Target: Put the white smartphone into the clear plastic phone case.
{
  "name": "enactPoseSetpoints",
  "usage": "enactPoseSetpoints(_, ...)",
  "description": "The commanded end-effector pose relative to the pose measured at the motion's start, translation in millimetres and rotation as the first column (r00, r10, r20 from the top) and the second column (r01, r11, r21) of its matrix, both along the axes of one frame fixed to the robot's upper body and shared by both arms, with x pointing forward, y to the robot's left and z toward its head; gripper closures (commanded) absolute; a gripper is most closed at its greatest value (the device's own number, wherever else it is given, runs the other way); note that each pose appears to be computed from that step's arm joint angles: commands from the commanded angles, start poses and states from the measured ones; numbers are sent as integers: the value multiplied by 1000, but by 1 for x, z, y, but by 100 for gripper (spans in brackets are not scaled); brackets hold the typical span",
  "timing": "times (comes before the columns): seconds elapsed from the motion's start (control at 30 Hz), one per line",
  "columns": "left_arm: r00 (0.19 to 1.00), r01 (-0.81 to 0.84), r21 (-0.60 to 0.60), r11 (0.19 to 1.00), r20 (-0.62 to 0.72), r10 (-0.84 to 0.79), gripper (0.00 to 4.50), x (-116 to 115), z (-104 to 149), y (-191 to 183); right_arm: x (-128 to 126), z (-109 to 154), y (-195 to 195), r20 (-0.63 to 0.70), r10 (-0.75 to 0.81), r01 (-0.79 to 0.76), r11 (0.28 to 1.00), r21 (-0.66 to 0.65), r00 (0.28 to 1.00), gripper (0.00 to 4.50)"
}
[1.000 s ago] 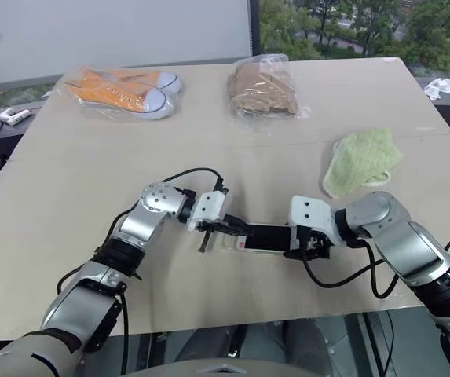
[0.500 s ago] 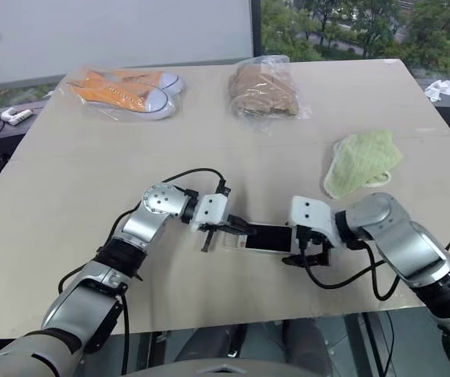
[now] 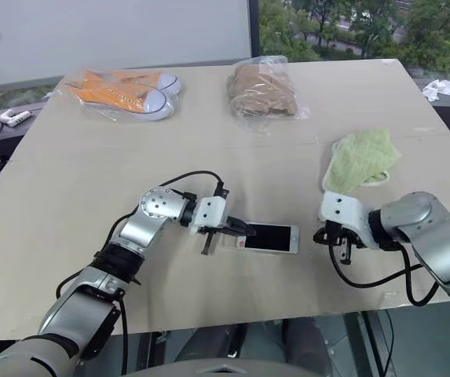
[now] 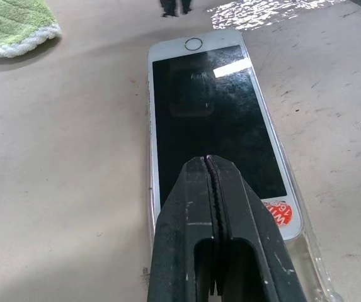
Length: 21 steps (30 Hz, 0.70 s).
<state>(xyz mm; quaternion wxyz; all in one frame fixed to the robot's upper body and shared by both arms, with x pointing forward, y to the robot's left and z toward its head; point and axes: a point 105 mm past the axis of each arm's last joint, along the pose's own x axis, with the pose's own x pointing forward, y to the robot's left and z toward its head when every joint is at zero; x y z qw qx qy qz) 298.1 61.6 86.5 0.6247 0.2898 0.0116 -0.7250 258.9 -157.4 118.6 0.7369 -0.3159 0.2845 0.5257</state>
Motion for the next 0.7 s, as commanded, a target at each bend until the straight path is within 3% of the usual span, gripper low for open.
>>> enactPoseSetpoints(0.03, 1000, 3, 29, 1000, -10, -3, 450, -3, -6, 0, 1, 7, 12, 47, 47, -47, 999, 4, 998, 445)
enactPoseSetpoints(0.17, 1000, 0, 4, 1000, 17, 0, 450, -1, 3, -1, -2, 3, 16, 32, 61, -61, 998, 3, 998, 445)
enactPoseSetpoints(0.43, 994, -56, -122, 991, 87, 67, 450, 3, 60, 7, -1, 0, 13, 32, 59, -59, 998, -16, 998, 445)
enactPoseSetpoints(0.7, 985, -164, 77, 983, 76, 158, 450, 2, 38, 71, -1, -3, 13, 30, 57, -57, 998, -14, 998, 445)
